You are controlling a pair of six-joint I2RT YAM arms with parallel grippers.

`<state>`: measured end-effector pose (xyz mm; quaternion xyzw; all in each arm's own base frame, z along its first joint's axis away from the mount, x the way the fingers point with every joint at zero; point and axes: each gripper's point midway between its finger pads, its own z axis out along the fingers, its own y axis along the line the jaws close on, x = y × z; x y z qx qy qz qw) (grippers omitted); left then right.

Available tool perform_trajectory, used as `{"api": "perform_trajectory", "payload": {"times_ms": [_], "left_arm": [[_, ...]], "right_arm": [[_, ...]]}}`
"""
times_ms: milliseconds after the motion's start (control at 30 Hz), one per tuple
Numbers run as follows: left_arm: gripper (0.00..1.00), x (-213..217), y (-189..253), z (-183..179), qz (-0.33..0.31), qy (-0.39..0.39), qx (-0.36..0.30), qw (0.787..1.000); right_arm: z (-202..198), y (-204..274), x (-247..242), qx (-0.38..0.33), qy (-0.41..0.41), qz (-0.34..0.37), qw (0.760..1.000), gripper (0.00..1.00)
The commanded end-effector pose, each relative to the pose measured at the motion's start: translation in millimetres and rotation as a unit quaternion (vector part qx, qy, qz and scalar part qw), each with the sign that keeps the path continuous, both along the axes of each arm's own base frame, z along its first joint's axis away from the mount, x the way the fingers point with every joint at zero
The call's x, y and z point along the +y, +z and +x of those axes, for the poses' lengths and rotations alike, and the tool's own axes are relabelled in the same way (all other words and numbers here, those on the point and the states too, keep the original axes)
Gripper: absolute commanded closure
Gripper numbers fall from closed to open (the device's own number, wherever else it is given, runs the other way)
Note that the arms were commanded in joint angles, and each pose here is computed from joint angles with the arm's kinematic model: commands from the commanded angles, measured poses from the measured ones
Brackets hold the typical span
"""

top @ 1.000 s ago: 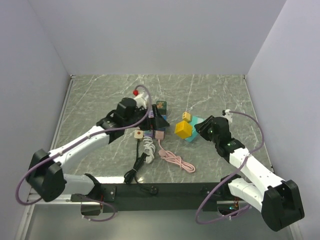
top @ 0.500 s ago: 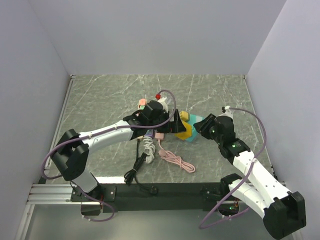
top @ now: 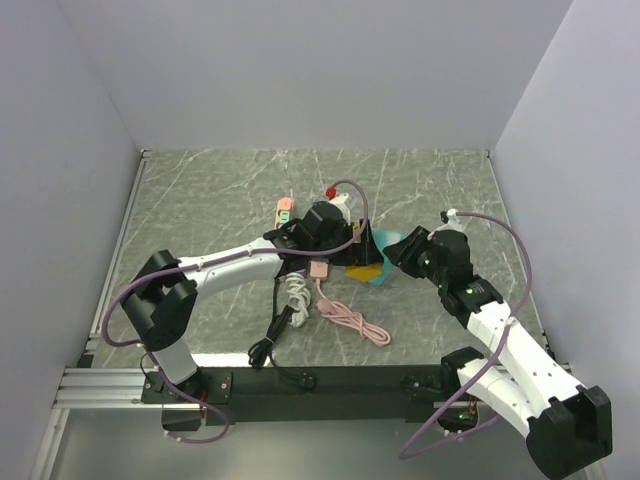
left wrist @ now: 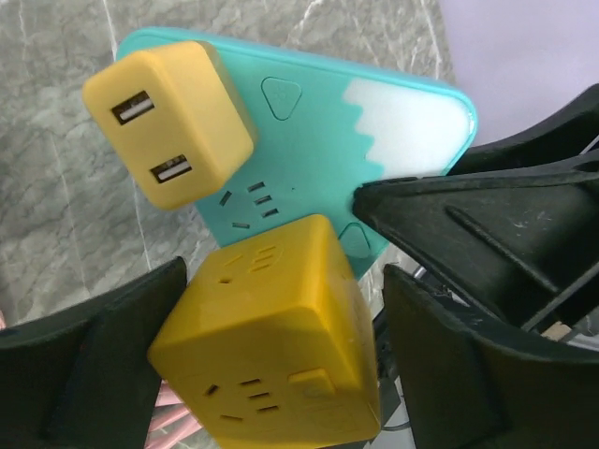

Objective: Pull the plug off the socket

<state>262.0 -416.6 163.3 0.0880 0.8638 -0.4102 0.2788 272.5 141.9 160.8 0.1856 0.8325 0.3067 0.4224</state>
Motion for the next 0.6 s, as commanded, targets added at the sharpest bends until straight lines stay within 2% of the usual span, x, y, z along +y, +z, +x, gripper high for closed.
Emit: {"api": "perform_trajectory", "payload": {"times_ms": [0,67,100,167,200,233,300,333,400,467,567], "left_arm": [[0.16,-25.1,25.7,-16.6,-0.052,-0.042,-0.003,0.998],[0.24,-24.9,29.7,-19.1,-0.062,-0.043,-0.003,0.997],[0.36,-23.1,31.2,-20.6,-0.064,-0.042,-0.002,0.997],[0.52,-21.9,34.2,-20.5,-0.067,-0.038,-0.002,0.997],[0.71,-20.9,37.5,-19.4,-0.069,-0.035,-0.004,0.997],[0.80,-21.5,39.6,-19.3,-0.070,-0.034,-0.005,0.997],[1.00,-24.4,43.7,-19.7,-0.075,-0.037,0.000,0.996],[1.00,-25.7,45.9,-19.8,-0.079,-0.038,0.000,0.996],[1.00,-29.4,49.0,-18.5,-0.086,-0.037,0.005,0.996],[1.00,-32.7,54.5,-17.8,-0.098,-0.036,0.007,0.995],[1.00,-36.8,65.8,-14.0,-0.115,-0.028,0.007,0.993]], "right_arm": [[16.8,73.8,9.7,-0.097,0.001,0.047,0.994,1.00],[19.2,74.0,6.5,-0.097,-0.010,0.046,0.994,1.00],[19.6,73.1,5.4,-0.096,-0.012,0.044,0.994,1.00],[21.3,73.1,4.4,-0.095,-0.016,0.043,0.994,1.00],[21.6,72.0,4.7,-0.094,-0.016,0.041,0.995,1.00],[22.5,68.9,4.2,-0.089,-0.017,0.038,0.995,1.00],[23.4,67.1,4.7,-0.086,-0.017,0.035,0.996,0.87],[24.0,66.8,4.8,-0.085,-0.016,0.033,0.996,0.69],[24.4,61.1,6.1,-0.075,-0.014,0.030,0.997,0.50],[25.4,54.9,6.0,-0.065,-0.016,0.029,0.997,0.39],[26.6,50.1,5.5,-0.060,-0.019,0.027,0.998,0.34]]}}
